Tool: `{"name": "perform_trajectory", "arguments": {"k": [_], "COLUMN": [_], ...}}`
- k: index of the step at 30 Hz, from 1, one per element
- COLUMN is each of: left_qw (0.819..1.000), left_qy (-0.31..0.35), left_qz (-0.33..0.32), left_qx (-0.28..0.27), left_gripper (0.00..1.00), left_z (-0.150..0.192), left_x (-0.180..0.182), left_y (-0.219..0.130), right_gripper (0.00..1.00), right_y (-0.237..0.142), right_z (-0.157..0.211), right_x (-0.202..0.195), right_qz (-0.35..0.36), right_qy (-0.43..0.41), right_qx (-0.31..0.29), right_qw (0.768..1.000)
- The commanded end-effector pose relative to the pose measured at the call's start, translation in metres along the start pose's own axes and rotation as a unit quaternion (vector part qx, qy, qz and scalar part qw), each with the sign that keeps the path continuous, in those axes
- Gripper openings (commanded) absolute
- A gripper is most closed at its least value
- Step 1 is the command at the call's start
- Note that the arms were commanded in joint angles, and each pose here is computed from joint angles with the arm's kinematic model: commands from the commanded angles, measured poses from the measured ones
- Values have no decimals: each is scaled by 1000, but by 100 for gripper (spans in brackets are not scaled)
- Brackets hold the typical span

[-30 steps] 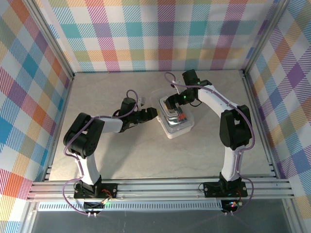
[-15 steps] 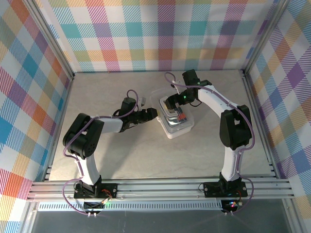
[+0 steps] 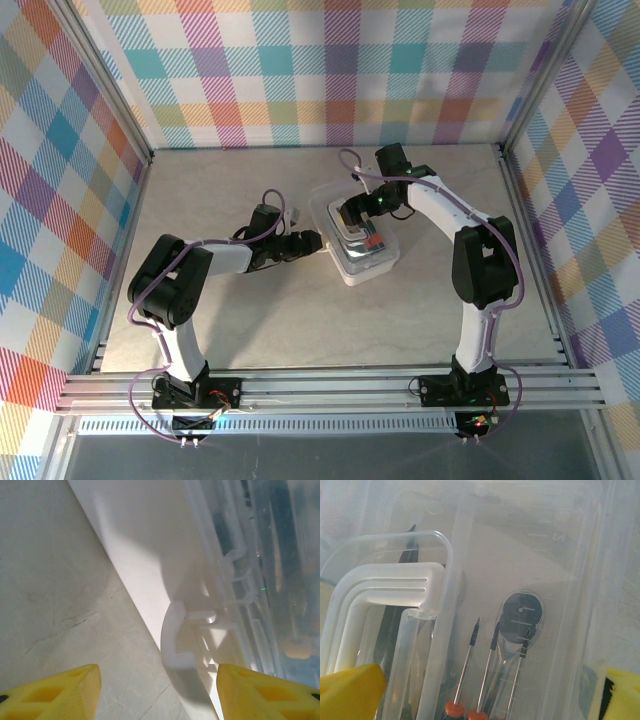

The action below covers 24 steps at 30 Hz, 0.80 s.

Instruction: Pack the tool kit

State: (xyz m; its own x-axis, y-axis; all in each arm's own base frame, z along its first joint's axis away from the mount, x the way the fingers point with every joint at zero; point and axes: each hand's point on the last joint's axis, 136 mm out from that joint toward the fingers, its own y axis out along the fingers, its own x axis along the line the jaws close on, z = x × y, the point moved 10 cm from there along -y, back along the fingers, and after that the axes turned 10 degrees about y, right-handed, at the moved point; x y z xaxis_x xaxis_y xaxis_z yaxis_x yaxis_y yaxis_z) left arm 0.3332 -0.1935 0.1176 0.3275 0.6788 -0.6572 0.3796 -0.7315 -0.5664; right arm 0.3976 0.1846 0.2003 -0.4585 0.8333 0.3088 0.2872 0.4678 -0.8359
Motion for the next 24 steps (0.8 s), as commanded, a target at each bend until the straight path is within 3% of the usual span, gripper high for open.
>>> {"name": "perform_trajectory", "arguments": {"k": [1,13,24], "left_qw": [1000,1000,1000], "left_qy": [7,14,10], "left_qz": [-1,25,27], "left_qx": [8,-9,4], "left_gripper": [62,48,27], "left_z": [2,-18,-17], "left_x": [-2,-10,-10], "left_y": [3,13,9], "right_gripper": [99,99,99], "right_y": [48,48,49], "right_z": [55,55,55], "right_x": [-12,-12,-12], "right_qz": [25,25,24], "right_qy": [22,22,22], "right_qx": [147,148,150], "right_qw": [989,988,988]}}
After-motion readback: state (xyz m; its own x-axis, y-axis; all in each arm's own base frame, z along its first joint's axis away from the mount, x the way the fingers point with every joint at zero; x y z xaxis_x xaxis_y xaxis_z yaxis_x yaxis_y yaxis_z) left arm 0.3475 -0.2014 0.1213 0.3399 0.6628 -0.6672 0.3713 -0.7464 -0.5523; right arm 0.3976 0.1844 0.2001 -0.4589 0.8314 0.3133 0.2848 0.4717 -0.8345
